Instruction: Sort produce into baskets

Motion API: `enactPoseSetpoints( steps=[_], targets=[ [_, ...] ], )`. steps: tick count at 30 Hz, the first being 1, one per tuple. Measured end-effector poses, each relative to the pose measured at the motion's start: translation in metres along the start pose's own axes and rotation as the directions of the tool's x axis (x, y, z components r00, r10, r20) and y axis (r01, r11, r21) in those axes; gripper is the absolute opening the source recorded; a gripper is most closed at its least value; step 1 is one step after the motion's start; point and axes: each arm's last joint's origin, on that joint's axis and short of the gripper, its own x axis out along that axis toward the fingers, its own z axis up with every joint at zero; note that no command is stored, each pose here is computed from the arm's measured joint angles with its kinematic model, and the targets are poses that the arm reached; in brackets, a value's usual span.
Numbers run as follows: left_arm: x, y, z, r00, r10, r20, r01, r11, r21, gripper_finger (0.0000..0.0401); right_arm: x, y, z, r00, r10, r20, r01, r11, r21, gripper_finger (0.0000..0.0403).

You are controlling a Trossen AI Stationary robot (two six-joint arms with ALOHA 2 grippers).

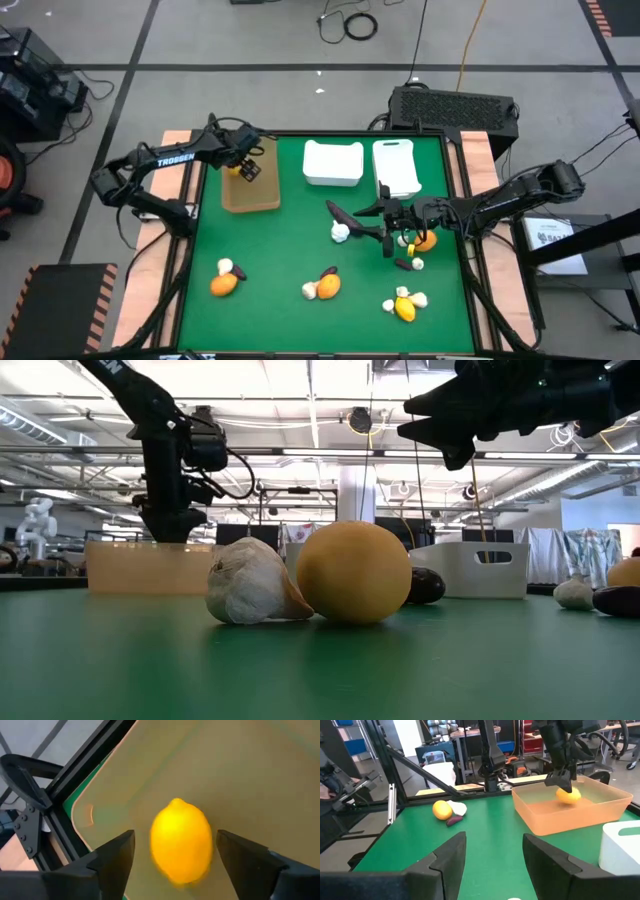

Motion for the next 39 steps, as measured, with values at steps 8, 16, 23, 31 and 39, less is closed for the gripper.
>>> enactPoseSetpoints(
  steps=[8, 16, 23, 31, 39],
  targets=[
    [-0.003, 0.0, -0.001, 1.0, -0.001, 0.006, 0.001, 1.0, 0.022, 0.0299, 0.0, 0.0, 0.0, 1.0, 0.0, 0.0, 0.0, 1.0, -0.001, 0.0187],
    [-0.04, 0.0, 0.002, 0.992, -0.125, 0.029, 0.125, 0.992, 0.005, 0.0299, 0.0, 0.0, 0.0, 1.0, 0.0, 0.0, 0.0, 1.0, -0.001, 0.0187],
    [-0.088, -0.023, 0.003, 0.905, -0.384, 0.184, 0.384, 0.923, 0.038, 0.0299, 0.0, 0.0, 0.0, 1.0, 0.0, 0.0, 0.0, 1.0, -0.001, 0.0187],
    [-0.131, -0.078, -0.01, 0.734, -0.603, 0.312, 0.554, 0.798, 0.239, 0.0299, 0.0, 0.0, 0.001, 1.0, 0.002, 0.01, -0.002, 1.0, 0.006, 0.0187],
    [-0.172, -0.127, -0.042, 0.54, -0.784, 0.305, 0.658, 0.62, 0.428, 0.0299, 0.0, 0.0, 0.001, 1.0, 0.003, 0.015, -0.003, 0.999, 0.031, 0.0187]
  ],
)
